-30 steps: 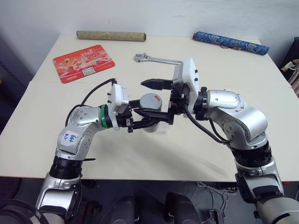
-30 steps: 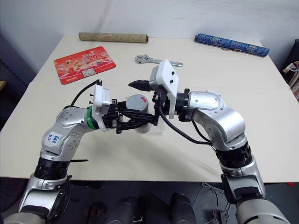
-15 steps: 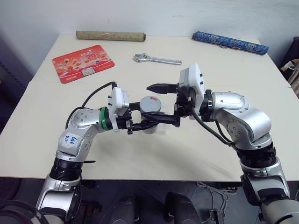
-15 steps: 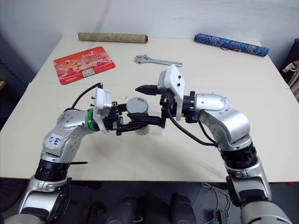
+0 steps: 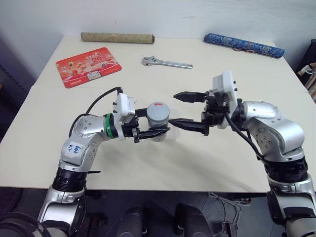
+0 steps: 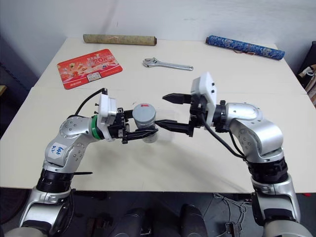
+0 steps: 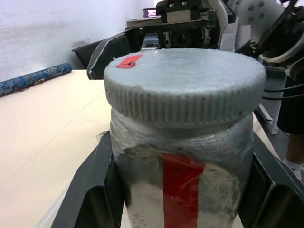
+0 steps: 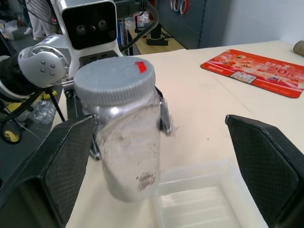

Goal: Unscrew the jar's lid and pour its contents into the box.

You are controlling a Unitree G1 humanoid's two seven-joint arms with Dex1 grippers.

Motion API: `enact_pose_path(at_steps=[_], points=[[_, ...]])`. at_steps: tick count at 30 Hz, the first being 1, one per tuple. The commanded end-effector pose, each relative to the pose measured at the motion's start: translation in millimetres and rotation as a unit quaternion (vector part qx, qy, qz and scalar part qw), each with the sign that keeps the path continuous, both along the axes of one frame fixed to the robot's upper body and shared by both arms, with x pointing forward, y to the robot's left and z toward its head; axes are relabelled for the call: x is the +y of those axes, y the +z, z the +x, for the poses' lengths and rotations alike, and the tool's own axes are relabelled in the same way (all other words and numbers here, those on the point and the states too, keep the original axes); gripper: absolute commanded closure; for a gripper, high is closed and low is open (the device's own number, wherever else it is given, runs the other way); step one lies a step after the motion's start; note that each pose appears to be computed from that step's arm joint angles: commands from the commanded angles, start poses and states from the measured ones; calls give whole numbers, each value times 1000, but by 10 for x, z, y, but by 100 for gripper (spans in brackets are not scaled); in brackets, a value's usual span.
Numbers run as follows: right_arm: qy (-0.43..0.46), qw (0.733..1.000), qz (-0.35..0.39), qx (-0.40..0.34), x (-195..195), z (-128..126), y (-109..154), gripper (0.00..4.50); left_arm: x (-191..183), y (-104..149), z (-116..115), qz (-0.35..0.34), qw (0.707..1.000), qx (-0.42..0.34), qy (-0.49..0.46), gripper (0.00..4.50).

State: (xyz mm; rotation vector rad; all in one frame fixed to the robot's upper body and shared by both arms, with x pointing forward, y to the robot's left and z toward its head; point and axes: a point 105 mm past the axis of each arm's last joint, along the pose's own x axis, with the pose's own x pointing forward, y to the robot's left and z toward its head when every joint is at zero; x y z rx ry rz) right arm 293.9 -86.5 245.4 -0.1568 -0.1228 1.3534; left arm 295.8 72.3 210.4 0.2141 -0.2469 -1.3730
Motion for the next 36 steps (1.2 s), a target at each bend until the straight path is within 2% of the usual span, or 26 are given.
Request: enact_pose_path(at_steps=[1, 7, 16, 26, 36], points=[[39, 999, 13, -25, 17, -195, 188, 4, 4, 85, -50, -5, 1000, -27, -2, 208], [52, 997, 21, -52, 402, -247, 336, 4, -17, 75, -56, -5, 1000, -23, -1, 208], [29, 998, 3, -64, 607, -120, 261, 4, -38, 77, -54, -5, 1000, -22, -3, 208], [12, 998, 10, -59, 631, -3, 233, 4, -30, 69, -66, -4, 1000, -23, -1, 208], [15, 999, 18, -39, 434, 25, 252, 4, -14, 54, -75, -5, 1000, -22, 2, 208]])
